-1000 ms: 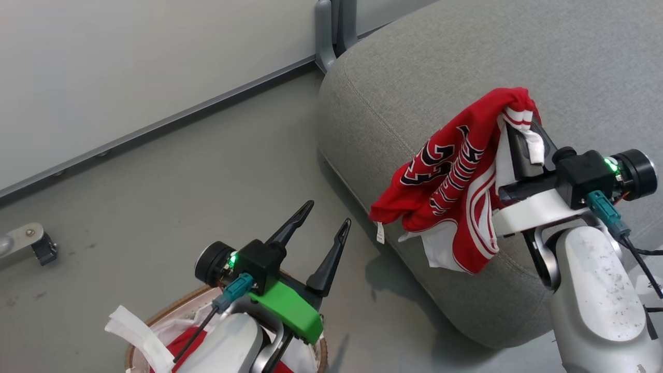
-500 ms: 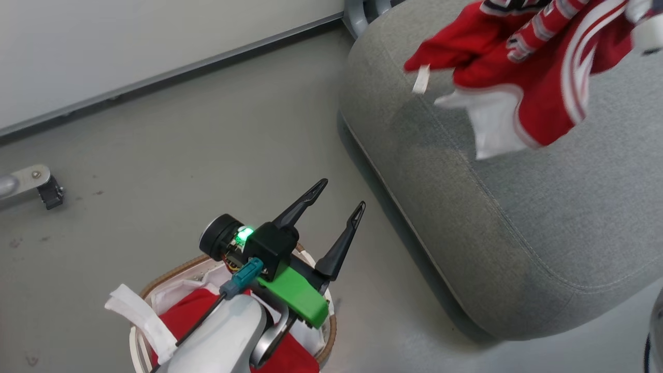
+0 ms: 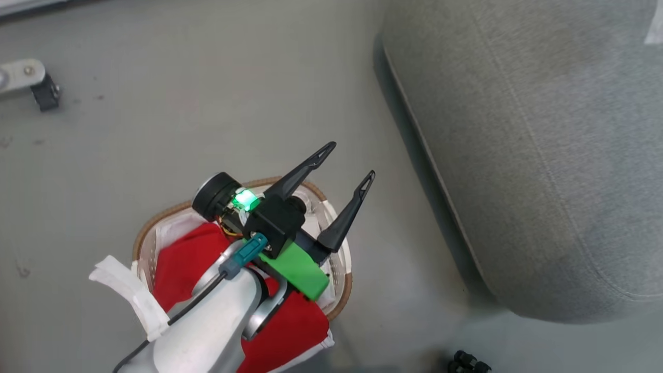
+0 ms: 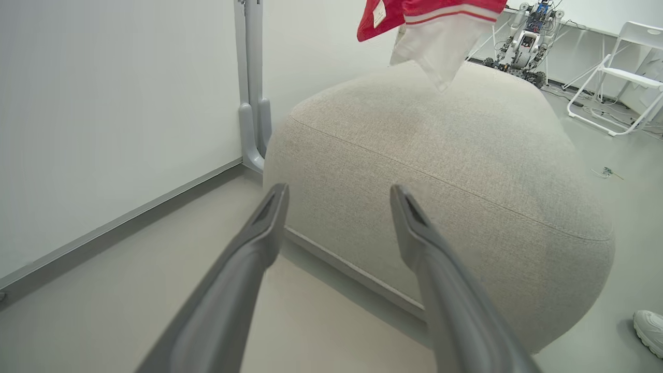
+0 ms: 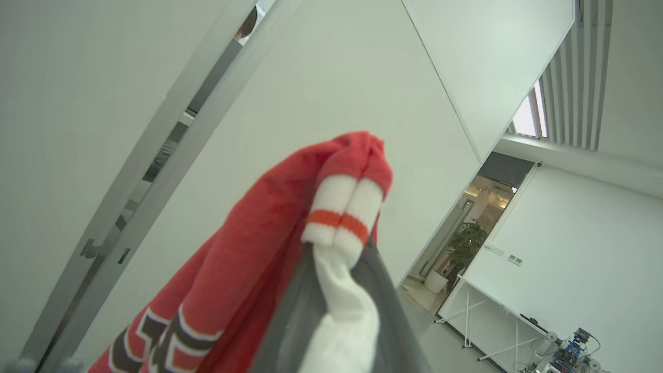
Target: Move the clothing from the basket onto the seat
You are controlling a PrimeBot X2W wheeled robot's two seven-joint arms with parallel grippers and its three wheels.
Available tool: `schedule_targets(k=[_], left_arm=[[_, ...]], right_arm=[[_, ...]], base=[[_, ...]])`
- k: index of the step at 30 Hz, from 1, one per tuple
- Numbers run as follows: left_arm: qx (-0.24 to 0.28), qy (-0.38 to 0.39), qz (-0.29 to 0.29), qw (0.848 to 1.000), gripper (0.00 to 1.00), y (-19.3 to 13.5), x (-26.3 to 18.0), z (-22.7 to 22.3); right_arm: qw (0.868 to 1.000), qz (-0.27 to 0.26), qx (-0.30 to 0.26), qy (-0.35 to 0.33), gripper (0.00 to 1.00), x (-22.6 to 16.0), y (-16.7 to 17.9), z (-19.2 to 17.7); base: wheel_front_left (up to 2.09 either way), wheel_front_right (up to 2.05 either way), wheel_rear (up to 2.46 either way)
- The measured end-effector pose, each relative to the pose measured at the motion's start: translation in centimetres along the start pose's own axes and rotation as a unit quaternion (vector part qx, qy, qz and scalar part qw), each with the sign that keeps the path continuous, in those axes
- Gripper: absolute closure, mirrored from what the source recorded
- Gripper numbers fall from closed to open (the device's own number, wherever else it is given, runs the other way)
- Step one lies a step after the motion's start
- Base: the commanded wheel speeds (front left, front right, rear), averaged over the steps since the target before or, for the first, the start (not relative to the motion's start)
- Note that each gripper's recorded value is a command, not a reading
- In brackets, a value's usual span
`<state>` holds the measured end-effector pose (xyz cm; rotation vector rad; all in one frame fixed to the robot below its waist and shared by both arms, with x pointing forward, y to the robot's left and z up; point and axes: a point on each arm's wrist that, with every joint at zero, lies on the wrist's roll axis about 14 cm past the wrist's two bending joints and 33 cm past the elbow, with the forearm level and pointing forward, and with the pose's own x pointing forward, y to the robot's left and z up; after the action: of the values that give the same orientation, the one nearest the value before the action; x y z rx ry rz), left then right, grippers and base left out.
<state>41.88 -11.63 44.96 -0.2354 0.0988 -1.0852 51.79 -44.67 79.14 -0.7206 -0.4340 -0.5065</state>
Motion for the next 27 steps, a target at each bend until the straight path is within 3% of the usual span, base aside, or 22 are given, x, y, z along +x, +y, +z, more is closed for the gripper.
schedule_targets(k=[5,11,16,19,20,21,22,27], left_arm=[[-0.015,0.019,0.025,0.999,0.0,2.3,-0.8,-2.3],[-0.033,0.043,0.049,0.997,0.0,4.3,-1.8,-5.1],[-0.041,0.053,0.061,0.996,0.0,5.2,-2.2,-6.2],[-0.043,0.055,0.064,0.996,0.0,5.4,-2.3,-6.4],[-0.043,0.054,0.064,0.996,0.0,5.4,-2.3,-6.4],[-0.043,0.054,0.064,0.996,0.0,5.4,-2.2,-6.4],[-0.043,0.055,0.064,0.996,0.0,5.4,-2.2,-6.4],[-0.049,0.053,0.065,0.995,0.0,5.0,-2.1,-6.2]], right_arm=[[0.994,0.036,0.016,0.102,1.0,-2.1,5.6,-8.6],[0.971,0.105,0.037,0.212,1.0,-8.5,14.1,-16.9],[0.951,0.142,0.034,0.274,1.0,-13.1,17.5,-20.8],[0.945,0.14,0.039,0.294,1.0,-14.6,17.8,-21.8],[0.944,0.132,0.04,0.299,0.89,-14.9,17.3,-22.1],[0.944,0.123,0.042,0.304,0.59,-15.2,16.7,-22.3],[0.943,0.119,0.044,0.308,0.0,-15.5,16.5,-22.4],[0.937,0.118,0.055,0.324,0.0,-17.7,16.5,-22.4]], base=[[0.0,0.0,0.0],[0.0,0.0,0.0],[0.0,0.0,0.0],[0.0,0.0,0.0],[0.0,0.0,0.0],[0.0,0.0,0.0],[0.0,0.0,0.0],[0.0,0.0,0.0]])
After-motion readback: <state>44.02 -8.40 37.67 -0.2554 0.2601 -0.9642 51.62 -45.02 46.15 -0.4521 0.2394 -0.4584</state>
